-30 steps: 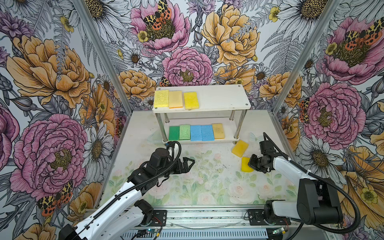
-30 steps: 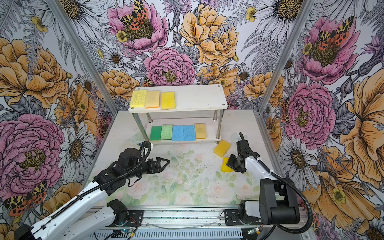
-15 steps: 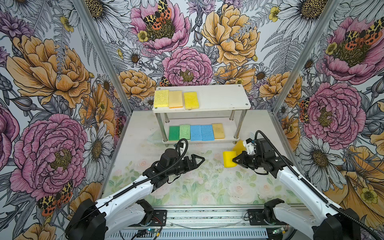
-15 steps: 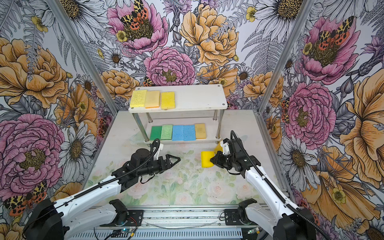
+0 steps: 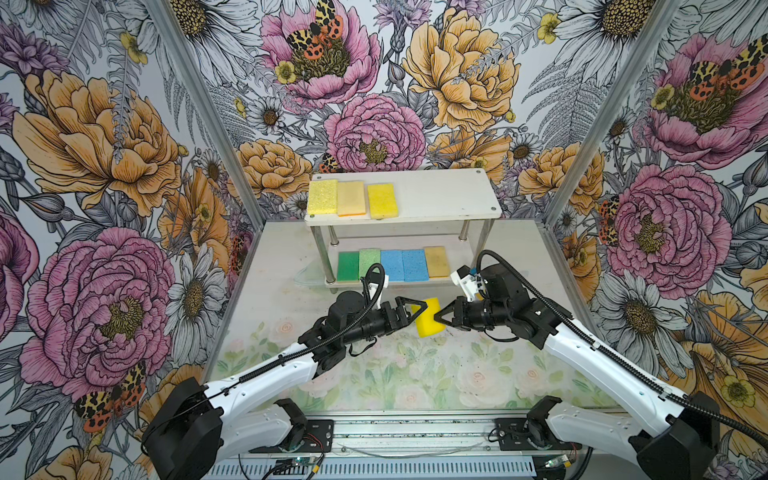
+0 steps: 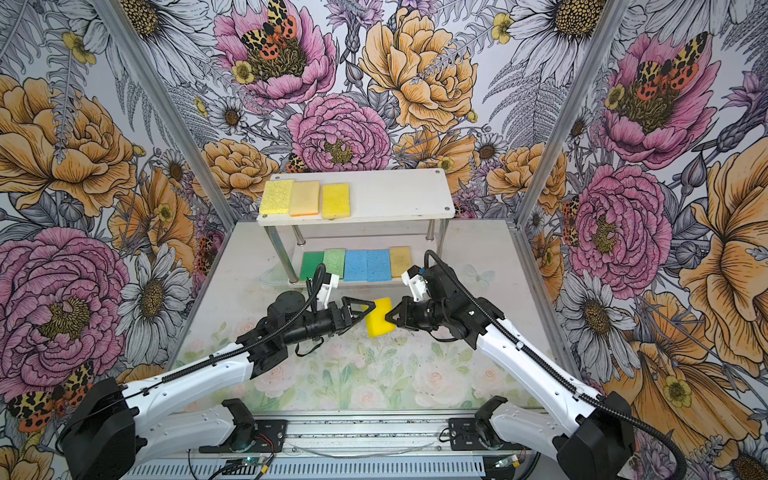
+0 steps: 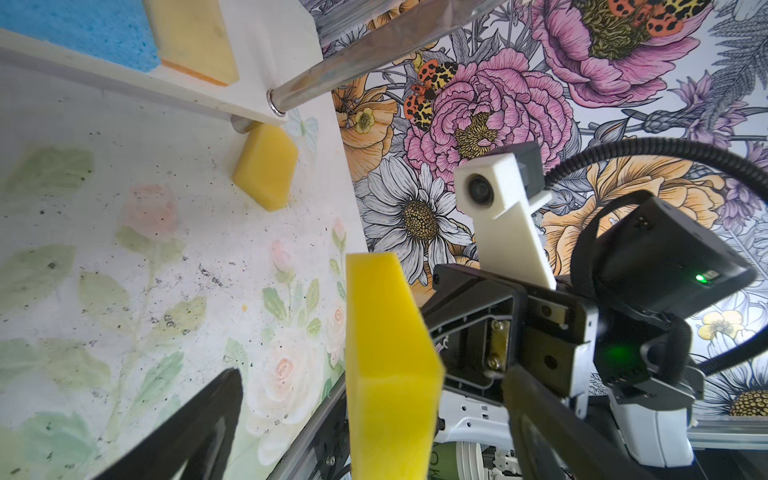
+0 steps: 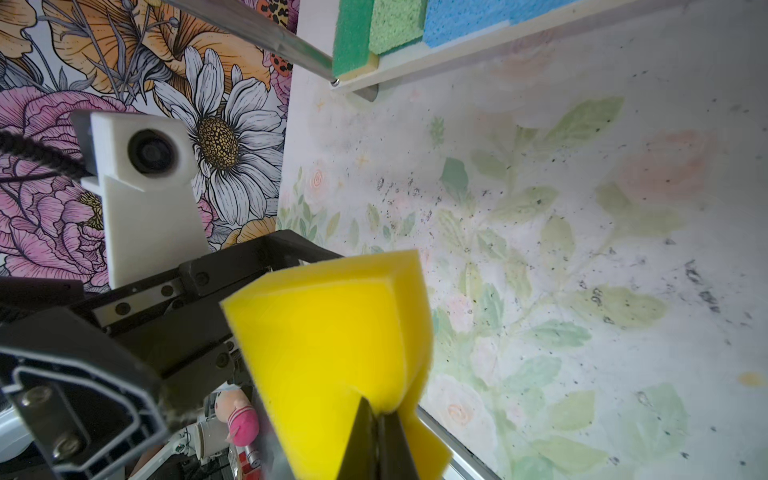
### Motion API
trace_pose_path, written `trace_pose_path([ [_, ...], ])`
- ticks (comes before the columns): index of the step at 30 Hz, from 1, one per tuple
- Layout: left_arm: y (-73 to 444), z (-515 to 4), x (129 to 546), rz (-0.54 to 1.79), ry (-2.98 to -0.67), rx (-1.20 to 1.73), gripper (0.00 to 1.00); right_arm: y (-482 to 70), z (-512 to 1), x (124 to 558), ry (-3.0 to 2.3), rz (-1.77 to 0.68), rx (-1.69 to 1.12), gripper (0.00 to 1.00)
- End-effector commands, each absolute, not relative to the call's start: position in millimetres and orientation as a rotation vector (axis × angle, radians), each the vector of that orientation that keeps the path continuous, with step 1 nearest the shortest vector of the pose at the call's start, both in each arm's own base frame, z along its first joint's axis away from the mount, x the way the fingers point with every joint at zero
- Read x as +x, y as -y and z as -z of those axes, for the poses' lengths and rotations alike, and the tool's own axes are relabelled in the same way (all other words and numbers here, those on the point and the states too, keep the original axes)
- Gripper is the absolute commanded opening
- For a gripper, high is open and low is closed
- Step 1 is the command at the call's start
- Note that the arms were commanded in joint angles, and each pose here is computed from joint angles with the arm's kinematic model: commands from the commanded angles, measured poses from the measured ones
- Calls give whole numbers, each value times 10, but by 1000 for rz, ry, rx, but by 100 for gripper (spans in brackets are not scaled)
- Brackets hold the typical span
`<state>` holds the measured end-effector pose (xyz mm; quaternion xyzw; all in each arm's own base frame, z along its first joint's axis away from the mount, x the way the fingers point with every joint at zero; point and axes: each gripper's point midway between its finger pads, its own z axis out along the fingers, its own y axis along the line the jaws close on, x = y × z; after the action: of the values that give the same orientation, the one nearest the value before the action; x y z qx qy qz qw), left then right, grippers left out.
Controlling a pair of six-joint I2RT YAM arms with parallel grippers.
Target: Place and organize the cleaning sponges onto the shelf
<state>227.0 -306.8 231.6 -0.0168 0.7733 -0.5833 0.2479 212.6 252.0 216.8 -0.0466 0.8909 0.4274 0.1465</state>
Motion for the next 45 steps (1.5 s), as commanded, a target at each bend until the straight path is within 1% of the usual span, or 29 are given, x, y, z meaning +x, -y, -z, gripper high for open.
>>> trace_pose_path([
  [1, 3128, -2445, 2250, 1620, -2084, -13, 97, -2606, -2326, 2162, -2528, -1224, -158, 0],
  [2, 3124, -2430, 2250, 1612, -2090, -11, 95, -2620, -2325, 2160, -2531, -1223, -162, 0],
  [3, 3124, -2424, 2245, 1610, -2093, -6, 91, -2637, -2327, 2156, -2533, -1226, -166, 0],
  [4, 3123, -2416, 2247, 1608, -2096, -8, 86, -2656, -2328, 2148, -2535, -1227, -173, 0],
  [6, 3126, -2422, 2252, 1607, -2096, -6, 72, -2689, -2321, 2125, -2542, -1229, -189, 0],
  [8, 3131, -2433, 2254, 1609, -2095, 1, 65, -2701, -2308, 2120, -2546, -1225, -193, 2],
  [9, 3134, -2433, 2256, 1607, -2096, 3, 59, -2700, -2300, 2118, -2548, -1222, -193, 3],
  [11, 3137, -2420, 2258, 1606, -2103, 4, 44, -2695, -2288, 2117, -2548, -1216, -190, 6],
  [12, 3129, -2415, 2262, 1604, -2105, 0, 33, -2688, -2288, 2114, -2548, -1214, -187, 9],
  [13, 3117, -2404, 2272, 1601, -2107, -11, 22, -2685, -2291, 2111, -2545, -1217, -188, 13],
  [14, 3104, -2397, 2276, 1601, -2107, -18, 15, -2684, -2291, 2094, -2546, -1222, -192, 22],
  [15, 3077, -2404, 2291, 1603, -2101, -30, 14, -2679, -2289, 2077, -2547, -1226, -194, 29],
  [17, 3032, -2413, 2306, 1617, -2090, -53, 15, -2666, -2280, 2047, -2546, -1233, -198, 40],
  [19, 2979, -2431, 2330, 1633, -2071, -74, 15, -2651, -2260, 2015, -2550, -1238, -199, 47],
  [21, 2929, -2455, 2345, 1650, -2053, -90, 15, -2642, -2237, 1990, -2555, -1242, -203, 49],
  [26, 2849, -2505, 2351, 1654, -2029, -102, 15, -2626, -2213, 1969, -2555, -1240, -208, 49],
  [35, 2851, -2552, 2308, 1675, -2014, -87, 16, -2690, -2318, 2011, -2515, -1277, -219, 44],
  [40, 2841, -2583, 2299, 1681, -1998, -84, 16, -2755, -2373, 2017, -2494, -1310, -240, 41],
  [45, 2850, -2587, 2294, 1691, -1995, -78, 16, -2829, -2353, 2007, -2497, -1331, -254, 35],
])
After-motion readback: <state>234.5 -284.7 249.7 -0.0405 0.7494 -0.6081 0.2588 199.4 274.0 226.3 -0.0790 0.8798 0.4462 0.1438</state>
